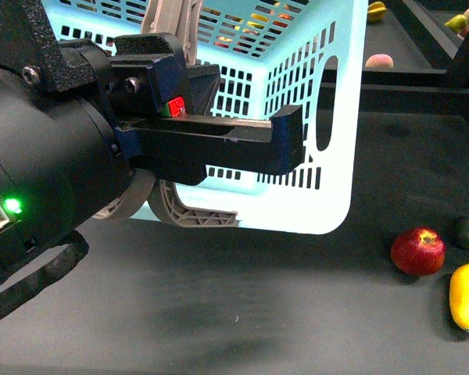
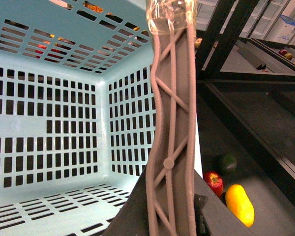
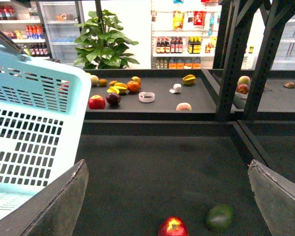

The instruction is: Pick mango with right arm and hold basket with left

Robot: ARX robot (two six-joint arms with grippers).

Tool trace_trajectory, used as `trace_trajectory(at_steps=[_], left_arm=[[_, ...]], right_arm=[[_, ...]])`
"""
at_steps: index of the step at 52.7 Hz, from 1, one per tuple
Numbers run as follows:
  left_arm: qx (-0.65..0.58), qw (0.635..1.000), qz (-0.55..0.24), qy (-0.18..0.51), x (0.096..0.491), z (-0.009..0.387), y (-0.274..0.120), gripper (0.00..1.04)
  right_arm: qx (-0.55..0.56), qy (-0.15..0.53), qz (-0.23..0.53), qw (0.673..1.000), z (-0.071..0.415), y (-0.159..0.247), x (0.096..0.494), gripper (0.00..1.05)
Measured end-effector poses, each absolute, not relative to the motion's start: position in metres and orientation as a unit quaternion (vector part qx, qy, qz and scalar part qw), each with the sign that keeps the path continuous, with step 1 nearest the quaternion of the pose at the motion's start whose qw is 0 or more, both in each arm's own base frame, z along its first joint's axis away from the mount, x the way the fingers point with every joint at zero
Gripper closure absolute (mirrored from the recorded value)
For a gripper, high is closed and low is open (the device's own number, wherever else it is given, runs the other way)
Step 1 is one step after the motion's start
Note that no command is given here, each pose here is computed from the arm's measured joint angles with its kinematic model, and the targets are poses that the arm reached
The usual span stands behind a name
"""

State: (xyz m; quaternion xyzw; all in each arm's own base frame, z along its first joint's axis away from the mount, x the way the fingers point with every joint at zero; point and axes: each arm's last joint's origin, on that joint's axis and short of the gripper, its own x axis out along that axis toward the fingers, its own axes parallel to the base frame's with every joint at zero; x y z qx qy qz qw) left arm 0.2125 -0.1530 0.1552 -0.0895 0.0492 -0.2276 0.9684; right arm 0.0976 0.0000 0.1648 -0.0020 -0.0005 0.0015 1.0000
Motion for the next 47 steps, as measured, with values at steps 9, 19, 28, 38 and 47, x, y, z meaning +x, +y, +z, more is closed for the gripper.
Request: trace_trajectory(at_steps=[9,19,28,38,47], left_arm=[[-0.091,0.968,-0.228,0.05,0.212,0.155,-0.153,0.98],[-0.093,0.968,-0.23,0.05,0.212,0.155,-0.153,0.98],[-0.093,0.968,-0.229,0.05,0.212,0.155,-0.153,0.98],[-0.094,0.968,-0.229,0.05,0.213,0.155,-0.153,0.98],[-0.095,0.967,-0.229,0.05,0.213,0.155,-0.153,0.98]], right_arm=[[-0.002,0.0,0.002,1.0,0.165,0.0,0.098,0.08],[-0.002,0.0,0.002,1.0,0.165,0.0,0.098,0.08],[0.008,0.012,-0.013,1.0,0.164,0.0,0.098,0.08],[0.086,0.111,-0.113,0.984,0.157,-0.015,0.119,0.08],[0.119,0.137,-0.141,0.973,0.153,-0.042,0.151,0.08]])
